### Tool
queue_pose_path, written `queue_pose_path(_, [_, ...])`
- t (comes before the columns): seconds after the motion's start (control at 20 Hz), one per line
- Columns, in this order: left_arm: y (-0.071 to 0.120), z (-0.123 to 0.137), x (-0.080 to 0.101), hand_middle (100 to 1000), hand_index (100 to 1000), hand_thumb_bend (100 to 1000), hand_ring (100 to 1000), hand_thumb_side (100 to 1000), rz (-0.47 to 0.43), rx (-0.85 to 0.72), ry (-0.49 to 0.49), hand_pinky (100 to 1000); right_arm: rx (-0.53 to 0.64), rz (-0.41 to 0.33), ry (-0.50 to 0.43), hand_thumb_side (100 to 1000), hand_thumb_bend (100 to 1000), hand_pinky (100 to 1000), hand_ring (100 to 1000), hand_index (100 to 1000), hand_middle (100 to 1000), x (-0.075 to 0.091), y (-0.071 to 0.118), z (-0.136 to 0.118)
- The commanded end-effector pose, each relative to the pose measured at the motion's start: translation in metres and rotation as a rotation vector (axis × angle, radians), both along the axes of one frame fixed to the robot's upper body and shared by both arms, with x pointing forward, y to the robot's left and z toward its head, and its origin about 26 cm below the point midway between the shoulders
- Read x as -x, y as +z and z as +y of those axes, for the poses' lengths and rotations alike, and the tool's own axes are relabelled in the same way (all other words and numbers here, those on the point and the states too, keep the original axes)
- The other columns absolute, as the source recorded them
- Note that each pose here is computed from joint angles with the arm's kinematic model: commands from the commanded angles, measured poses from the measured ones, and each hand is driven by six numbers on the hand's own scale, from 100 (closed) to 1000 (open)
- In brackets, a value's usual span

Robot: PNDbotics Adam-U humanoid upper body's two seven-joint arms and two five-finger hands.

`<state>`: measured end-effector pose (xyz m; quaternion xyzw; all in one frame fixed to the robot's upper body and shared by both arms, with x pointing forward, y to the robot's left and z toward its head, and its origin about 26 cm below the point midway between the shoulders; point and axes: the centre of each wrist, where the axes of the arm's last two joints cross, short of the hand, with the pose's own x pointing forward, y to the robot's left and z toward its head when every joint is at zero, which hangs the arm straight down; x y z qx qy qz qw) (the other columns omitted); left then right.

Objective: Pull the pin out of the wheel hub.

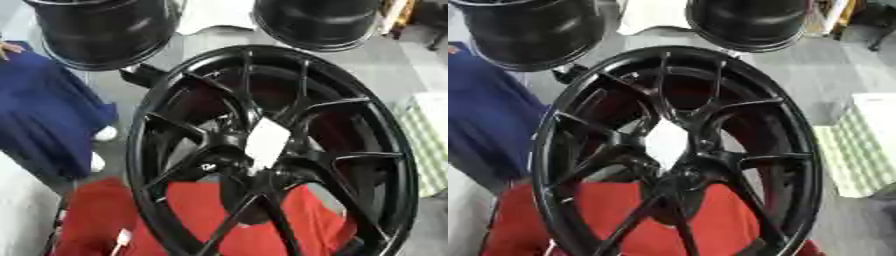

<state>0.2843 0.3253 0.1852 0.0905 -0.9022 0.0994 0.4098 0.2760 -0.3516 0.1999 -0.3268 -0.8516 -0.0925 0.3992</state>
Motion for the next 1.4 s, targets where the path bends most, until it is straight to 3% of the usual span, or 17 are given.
queue_pose_path(0.05, [0.010, 0.001, 0.003, 784, 914, 266, 824, 691, -0.039, -0.043, 0.000, 830, 0.045, -0.041, -0.004, 708, 100, 664, 743, 761, 700, 0.003, 0.012, -0.001])
queue_pose_path(0.9, [0.021, -0.001, 0.000, 768, 895, 275, 809, 666, -0.090, -0.124, -0.002, 824, 0.038, -0.059, -0.001, 717, 100, 660, 741, 759, 699, 0.002, 0.009, 0.003])
queue_pose_path(1.1, [0.042, 0.002, -0.003, 764, 891, 281, 809, 638, -0.145, -0.258, -0.014, 825, 0.042, -0.062, 0.001, 715, 100, 661, 742, 759, 699, 0.002, 0.009, 0.003])
queue_pose_path(1.4, [0.097, 0.002, -0.005, 759, 882, 299, 810, 578, -0.251, -0.569, -0.045, 827, 0.047, -0.059, -0.011, 714, 100, 661, 743, 759, 700, 0.003, 0.009, 0.002])
